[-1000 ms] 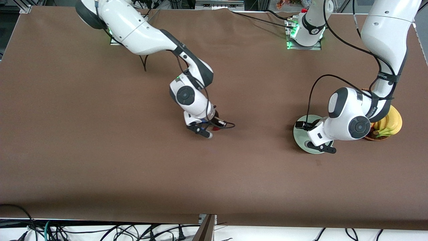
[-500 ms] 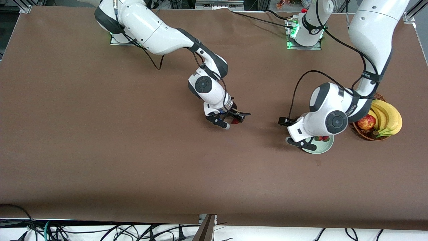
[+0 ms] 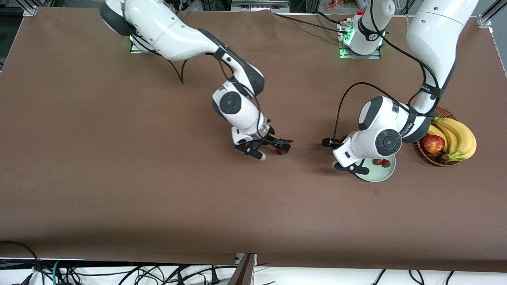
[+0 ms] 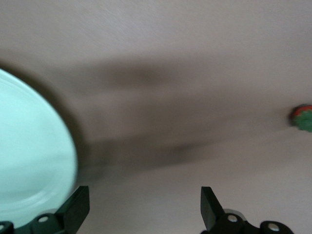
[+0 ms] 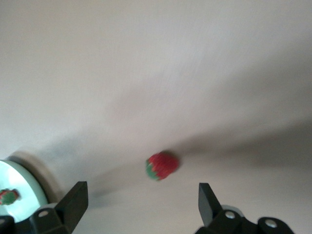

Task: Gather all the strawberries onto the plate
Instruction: 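Set the last strawberry mid-table with the right gripper while the left returns, then grasp the last strawberry with the left gripper while the right gripper withdraws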

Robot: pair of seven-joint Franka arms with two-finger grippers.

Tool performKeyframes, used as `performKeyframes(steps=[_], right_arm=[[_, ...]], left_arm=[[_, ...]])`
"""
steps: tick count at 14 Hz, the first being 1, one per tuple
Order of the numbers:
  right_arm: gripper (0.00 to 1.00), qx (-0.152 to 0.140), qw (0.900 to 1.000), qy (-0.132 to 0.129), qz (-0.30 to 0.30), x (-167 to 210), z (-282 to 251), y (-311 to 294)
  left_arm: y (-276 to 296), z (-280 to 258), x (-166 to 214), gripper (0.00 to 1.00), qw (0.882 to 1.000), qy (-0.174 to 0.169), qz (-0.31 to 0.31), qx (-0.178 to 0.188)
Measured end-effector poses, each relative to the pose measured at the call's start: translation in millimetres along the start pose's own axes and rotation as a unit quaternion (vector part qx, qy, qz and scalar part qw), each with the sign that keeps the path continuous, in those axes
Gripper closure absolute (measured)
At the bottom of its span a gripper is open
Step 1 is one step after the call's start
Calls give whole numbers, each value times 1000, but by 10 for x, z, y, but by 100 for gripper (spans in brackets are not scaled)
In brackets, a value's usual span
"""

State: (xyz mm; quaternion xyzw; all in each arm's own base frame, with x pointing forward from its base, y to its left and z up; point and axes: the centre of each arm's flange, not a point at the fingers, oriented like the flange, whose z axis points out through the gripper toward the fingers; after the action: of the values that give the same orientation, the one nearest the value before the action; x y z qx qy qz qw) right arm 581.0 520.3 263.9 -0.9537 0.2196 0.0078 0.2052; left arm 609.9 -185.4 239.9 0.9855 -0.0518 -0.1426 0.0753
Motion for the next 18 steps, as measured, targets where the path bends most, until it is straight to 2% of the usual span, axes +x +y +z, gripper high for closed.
performKeyframes(steps=[4,7,9,12,15,18], right_arm=[[0,-64,994,-3,-88,816,-1109,400],[0,-118,981,-24,-152,1204,-1653,937],[0,-150,971,-38,-185,1489,-1976,1308],[0,-174,956,-55,-230,1825,-2519,1743],[0,-195,940,-73,-270,2042,-3162,2183],[0,-202,937,-72,-276,2129,-3878,2565]], left_arm=[[460,103,-7,0,998,22,-60,-20],[1133,141,-61,0,990,82,-106,-40],[1339,186,-79,0,986,113,-107,-55],[1503,545,-130,0,986,122,-93,-61],[1630,815,-128,0,987,148,-47,-42],[1674,938,-147,0,988,146,-33,-35]])
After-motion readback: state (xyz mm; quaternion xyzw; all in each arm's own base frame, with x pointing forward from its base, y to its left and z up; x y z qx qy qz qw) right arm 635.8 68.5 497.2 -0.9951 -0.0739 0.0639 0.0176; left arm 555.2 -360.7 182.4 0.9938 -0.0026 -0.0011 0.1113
